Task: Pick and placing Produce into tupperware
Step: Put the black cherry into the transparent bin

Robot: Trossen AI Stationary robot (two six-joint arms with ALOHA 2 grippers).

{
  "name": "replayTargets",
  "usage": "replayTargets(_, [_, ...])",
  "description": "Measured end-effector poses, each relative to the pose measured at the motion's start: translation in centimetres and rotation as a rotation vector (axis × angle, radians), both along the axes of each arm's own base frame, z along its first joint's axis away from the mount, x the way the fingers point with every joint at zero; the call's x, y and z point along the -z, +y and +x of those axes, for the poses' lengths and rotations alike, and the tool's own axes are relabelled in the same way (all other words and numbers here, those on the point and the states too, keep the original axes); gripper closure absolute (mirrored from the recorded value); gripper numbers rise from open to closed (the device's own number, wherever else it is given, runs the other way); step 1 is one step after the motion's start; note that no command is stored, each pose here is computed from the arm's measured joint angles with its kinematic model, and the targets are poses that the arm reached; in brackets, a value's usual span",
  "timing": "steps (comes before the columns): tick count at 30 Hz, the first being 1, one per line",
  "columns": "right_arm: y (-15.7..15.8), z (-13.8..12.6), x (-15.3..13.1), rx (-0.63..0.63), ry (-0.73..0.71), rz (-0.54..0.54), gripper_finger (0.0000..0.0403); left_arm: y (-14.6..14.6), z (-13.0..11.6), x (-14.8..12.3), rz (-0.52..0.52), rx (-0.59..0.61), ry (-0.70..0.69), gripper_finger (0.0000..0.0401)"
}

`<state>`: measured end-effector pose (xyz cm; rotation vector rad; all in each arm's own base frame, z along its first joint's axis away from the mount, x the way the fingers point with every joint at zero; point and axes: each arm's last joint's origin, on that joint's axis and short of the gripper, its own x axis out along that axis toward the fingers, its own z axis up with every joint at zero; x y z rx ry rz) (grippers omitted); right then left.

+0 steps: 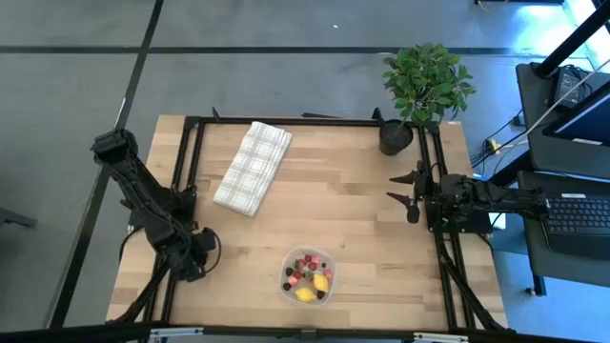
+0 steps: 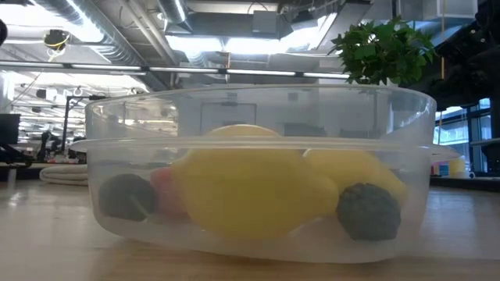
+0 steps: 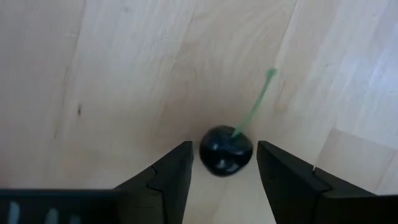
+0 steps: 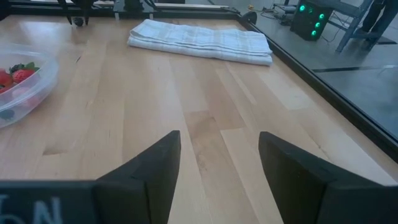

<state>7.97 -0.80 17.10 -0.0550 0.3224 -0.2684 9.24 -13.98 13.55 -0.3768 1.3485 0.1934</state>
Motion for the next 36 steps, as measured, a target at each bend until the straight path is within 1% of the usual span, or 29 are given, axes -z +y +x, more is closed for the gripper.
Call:
replayTargets(6, [0.00,0.00,0.01,0.000,0.000,0.000,0.0184,0.23,0.20,0.09,0.008,0.038,0.005,0.0226])
replayTargets(13, [0.00,0.00,0.01,0.000,0.001,0.000,0.0184,0.21,0.24,0.12,0.003,0.013,-0.004,0.0226])
replayTargets(30, [0.00,0.00,0.01,0.000,0.001,0.000,0.0184,0.19,0.30,0.14,0.004,0.019,-0.013,0.0227])
replayTargets(36, [0.00,0.00,0.01,0.000,0.001,0.000,0.0184,0.22,0.30,0.16,0.010,0.020,-0.015,0.0246])
